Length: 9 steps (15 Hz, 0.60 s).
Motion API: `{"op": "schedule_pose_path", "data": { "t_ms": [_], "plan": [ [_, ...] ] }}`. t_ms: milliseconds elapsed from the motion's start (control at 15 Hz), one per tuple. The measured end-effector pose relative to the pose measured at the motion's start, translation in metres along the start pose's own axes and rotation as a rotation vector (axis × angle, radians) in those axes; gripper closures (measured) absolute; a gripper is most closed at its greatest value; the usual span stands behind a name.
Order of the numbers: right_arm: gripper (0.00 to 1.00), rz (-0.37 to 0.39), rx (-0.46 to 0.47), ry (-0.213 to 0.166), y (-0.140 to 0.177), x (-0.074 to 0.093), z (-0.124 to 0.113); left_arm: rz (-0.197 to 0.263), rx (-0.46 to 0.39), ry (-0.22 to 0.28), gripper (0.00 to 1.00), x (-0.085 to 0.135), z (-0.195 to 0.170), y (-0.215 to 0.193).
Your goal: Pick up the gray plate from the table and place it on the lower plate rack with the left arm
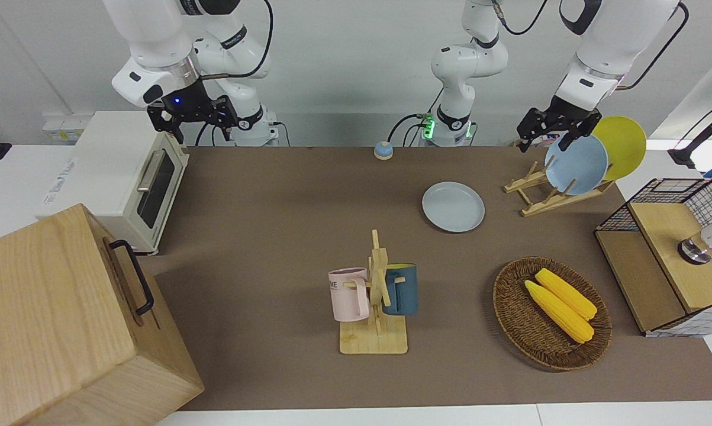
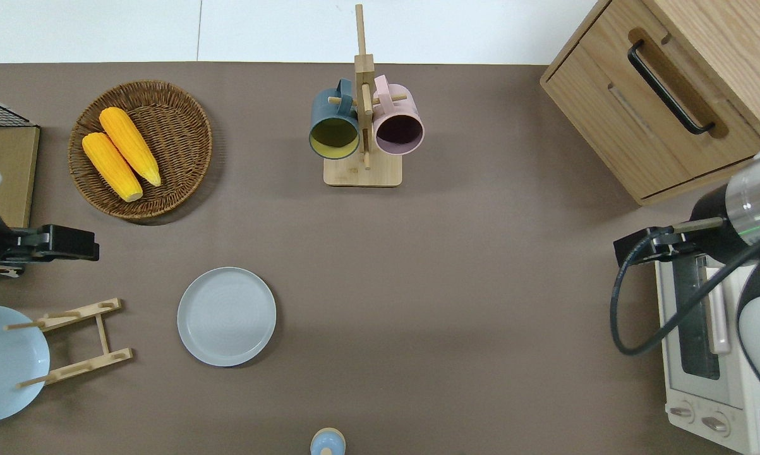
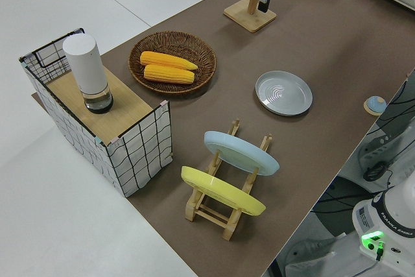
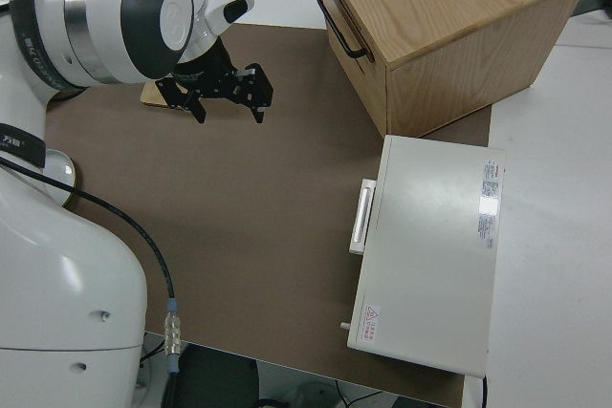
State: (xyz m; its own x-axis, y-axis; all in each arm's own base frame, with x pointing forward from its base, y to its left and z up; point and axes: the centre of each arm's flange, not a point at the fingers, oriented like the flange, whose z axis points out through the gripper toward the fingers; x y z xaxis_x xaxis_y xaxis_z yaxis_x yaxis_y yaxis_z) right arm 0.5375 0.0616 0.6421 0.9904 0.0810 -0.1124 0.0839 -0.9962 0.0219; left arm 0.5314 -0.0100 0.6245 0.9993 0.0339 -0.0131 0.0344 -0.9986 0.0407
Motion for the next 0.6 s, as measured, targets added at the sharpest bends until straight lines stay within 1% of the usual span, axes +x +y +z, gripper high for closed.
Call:
{"op": "schedule_pose_path", "data": {
  "t_ms": [600],
  "plan": [
    [0.01, 0.0, 0.0, 0.0, 0.0, 0.0, 0.0, 0.001, -0.001, -0.006, 0.0, 0.0018, 0.0032, 0.0003]
  ]
}}
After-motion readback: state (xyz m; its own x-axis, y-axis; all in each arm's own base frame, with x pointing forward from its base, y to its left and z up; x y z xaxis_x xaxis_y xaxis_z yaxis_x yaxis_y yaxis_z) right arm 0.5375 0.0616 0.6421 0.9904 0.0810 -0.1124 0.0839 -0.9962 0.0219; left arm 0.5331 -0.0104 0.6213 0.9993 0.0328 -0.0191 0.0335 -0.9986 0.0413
